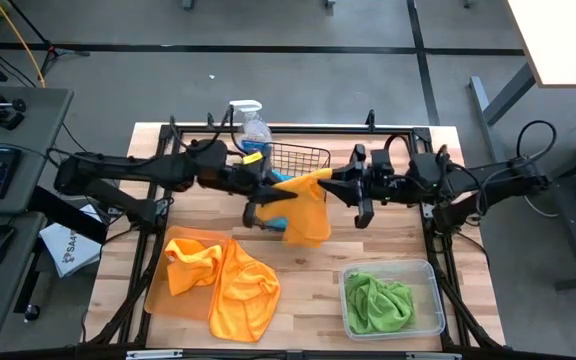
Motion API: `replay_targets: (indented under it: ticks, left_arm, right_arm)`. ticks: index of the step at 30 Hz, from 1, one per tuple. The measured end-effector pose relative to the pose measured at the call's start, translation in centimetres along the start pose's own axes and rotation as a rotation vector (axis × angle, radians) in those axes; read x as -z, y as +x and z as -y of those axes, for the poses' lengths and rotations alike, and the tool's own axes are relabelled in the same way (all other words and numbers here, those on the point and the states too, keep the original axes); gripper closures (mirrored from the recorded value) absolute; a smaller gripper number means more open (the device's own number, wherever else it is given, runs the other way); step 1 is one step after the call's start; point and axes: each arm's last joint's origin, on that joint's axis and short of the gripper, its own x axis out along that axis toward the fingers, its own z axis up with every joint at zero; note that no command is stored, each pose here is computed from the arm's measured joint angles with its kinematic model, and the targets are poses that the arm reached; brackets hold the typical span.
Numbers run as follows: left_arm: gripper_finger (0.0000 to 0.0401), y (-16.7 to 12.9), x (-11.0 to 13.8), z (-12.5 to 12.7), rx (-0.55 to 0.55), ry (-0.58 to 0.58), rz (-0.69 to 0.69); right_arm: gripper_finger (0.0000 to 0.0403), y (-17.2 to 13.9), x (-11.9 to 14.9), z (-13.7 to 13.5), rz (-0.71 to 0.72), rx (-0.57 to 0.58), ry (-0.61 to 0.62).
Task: Sort microfiber towel by color & place in baskets
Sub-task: Put the top orange microfiber towel into the orange bin
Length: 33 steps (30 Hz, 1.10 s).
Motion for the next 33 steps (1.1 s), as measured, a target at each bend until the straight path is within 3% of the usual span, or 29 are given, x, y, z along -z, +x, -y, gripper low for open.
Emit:
replay_targets:
  ticks: [3,7,13,17,21,25,29,33]
  left_arm:
    - [0.0397,-2.2,0.2,0.3,-0.071,-0.014,-0.124]
    - [0.0399,-6.0,1.1,1.7,-0.063,-0.069,-0.336]
    - [0.04,-11.6,1.0,5.0,-0.023,-0.356,-0.463]
    - [0.04,-13.9,1.6,7.1,0.017,-0.53,-0.569]
    - [0.0401,-15.9,3.5,8.3,-0.071,-0.674,-0.816]
    - [0.0401,-16.7,5.1,9.6,-0.177,-0.7,-1.019]
    - [0.0401,-16.4,6.6,10.2,-0.337,-0.708,-1.082]
    - [0.0401,-15.1,9.9,10.7,-0.452,-0.718,-1.231]
  right_arm:
    - [0.0268,-0.2,-0.1,0.1,0.003,0.035,-0.01]
    - [0.0195,-1.1,-1.2,-0.1,0.056,0.084,-0.056]
    - [0.0122,-1.8,-1.5,-0.1,0.042,0.083,-0.104]
    - [0.0109,-2.7,-2.3,0.1,0.054,0.091,-0.129]
    - [0.0108,-2.3,-1.7,0.5,0.014,0.12,-0.144]
    - [0.0108,-2.5,-1.8,0.5,0.016,0.124,-0.145]
    - [0.0108,-2.3,-1.4,0.6,-0.013,0.129,-0.108]
    - [0.0108,-2.4,-1.2,0.7,-0.035,0.151,-0.125]
